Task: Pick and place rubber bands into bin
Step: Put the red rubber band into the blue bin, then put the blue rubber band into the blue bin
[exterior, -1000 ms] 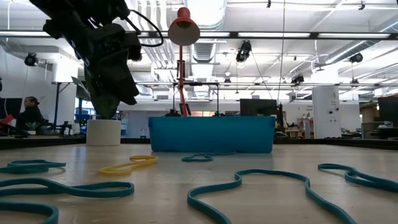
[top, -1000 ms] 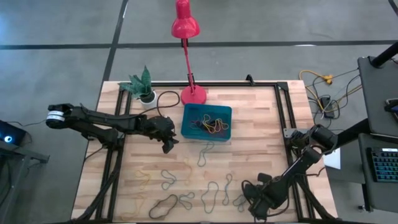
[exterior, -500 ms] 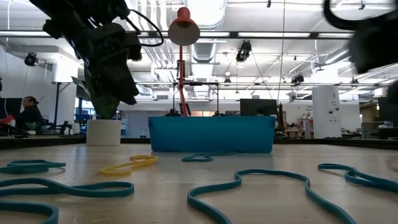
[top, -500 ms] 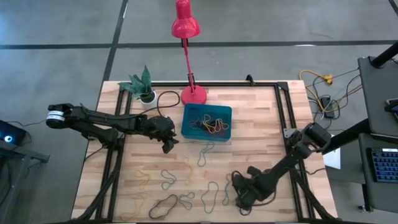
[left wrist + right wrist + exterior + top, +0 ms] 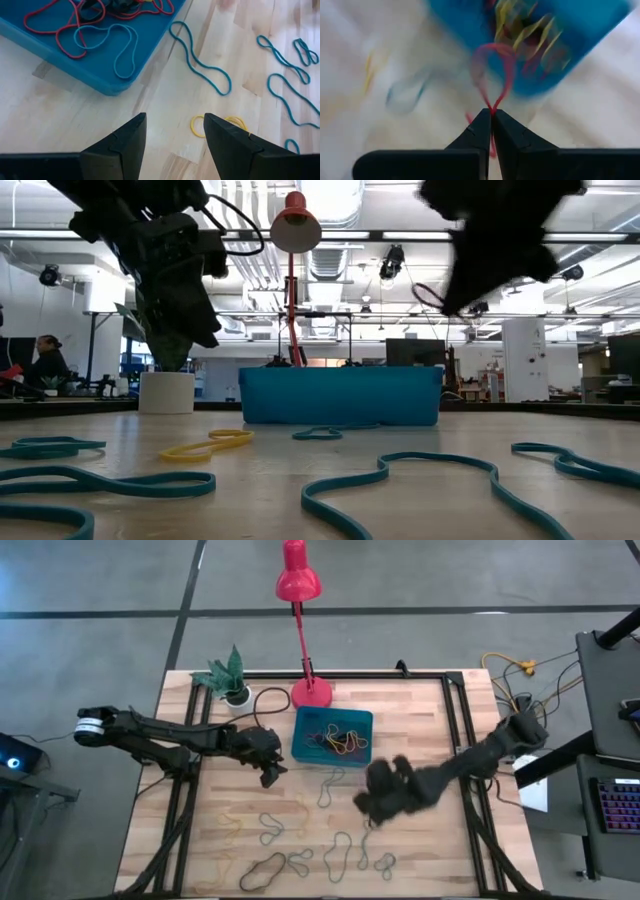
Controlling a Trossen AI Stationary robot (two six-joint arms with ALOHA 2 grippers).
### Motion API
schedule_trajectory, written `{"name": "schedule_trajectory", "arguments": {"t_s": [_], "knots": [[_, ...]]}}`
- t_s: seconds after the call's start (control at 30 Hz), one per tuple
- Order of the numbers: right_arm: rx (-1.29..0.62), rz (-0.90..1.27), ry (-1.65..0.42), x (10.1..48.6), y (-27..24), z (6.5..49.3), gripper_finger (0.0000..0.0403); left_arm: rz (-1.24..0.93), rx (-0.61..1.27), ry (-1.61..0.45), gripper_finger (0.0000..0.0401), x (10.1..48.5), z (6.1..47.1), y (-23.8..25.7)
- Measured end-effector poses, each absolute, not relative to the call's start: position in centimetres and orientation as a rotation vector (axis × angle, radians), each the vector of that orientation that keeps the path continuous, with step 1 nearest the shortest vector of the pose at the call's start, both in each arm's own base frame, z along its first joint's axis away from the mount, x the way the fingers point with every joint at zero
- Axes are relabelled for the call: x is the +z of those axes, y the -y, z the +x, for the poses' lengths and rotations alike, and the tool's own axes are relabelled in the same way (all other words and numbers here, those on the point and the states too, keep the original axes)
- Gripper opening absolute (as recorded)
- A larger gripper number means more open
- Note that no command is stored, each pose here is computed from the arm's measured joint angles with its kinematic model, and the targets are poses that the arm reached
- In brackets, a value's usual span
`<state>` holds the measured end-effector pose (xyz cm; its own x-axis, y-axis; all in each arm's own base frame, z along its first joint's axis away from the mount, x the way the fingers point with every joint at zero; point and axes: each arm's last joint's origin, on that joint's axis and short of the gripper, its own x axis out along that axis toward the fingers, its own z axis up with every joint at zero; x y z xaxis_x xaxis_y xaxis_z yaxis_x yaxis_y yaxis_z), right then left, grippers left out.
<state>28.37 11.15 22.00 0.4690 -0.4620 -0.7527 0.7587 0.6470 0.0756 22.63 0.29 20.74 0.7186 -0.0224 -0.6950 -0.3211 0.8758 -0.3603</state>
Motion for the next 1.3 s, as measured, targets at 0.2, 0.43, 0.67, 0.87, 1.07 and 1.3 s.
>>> {"name": "schedule_trajectory", "arguments": {"t_s": [0.2,0.43,0.67,0.87,1.07,1.3], "knots": [[-0.9,0.399,-0.568,25.4,-4.1,30.0,0.0008,-0.486,0.173,-0.757,0.0183,20.7,22.6,-0.3],[-0.809,0.42,-0.591,25.2,2.7,32.7,0.0008,-0.486,0.17,-0.74,0.0183,20.9,22.7,-0.3],[-0.674,0.5,-0.763,20.9,4.8,34.8,0.0008,-0.489,0.161,-0.697,0.0183,21.2,23.0,-0.3],[-0.621,0.498,-0.83,19.6,4.2,35.2,0.0041,-0.512,0.177,-0.696,0.0183,21.2,23.0,-0.3],[-0.616,0.468,-0.836,20.8,4.1,34.4,0.0134,-0.513,0.175,-0.667,0.0183,21.4,23.2,-0.4],[-0.451,0.295,-0.834,23.9,2.5,33.0,0.0212,-0.514,0.169,-0.614,0.0183,21.8,23.5,-0.4]]}}
